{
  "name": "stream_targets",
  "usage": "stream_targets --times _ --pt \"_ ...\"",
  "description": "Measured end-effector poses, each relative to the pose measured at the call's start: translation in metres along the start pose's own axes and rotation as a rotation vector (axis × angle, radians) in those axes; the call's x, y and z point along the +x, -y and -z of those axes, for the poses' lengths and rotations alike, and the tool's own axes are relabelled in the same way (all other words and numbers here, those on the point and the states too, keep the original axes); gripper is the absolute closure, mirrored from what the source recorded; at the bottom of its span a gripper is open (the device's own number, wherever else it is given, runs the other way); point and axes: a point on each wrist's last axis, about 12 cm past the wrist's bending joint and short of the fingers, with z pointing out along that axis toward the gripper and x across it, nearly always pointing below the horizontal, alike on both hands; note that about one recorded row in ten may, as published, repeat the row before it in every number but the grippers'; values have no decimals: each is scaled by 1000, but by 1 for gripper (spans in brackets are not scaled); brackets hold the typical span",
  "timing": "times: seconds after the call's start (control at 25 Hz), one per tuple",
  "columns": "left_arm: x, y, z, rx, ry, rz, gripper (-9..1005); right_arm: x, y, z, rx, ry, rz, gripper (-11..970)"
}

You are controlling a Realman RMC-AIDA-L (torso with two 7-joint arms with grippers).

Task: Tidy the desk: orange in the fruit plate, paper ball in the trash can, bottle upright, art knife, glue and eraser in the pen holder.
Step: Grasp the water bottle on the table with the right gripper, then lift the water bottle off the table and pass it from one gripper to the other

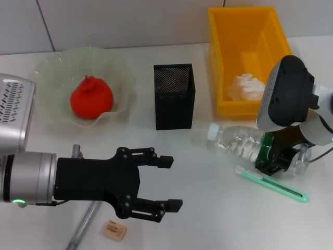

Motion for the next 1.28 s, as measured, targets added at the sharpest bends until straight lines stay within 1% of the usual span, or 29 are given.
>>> stream_targets --times 0.32,0.68,1.0,1.28 --pt "0 0 0 1 -1 -2 150 1 1 3 10 4 -9 176" --pt "0 0 0 3 -1 -2 150 3 -3 19 54 44 -8 185" --pt "-1 0 -1 6 -1 -5 151 4 -10 28 54 75 -11 198" --pt "0 1 -1 2 5 0 151 -1 -19 36 46 114 6 199"
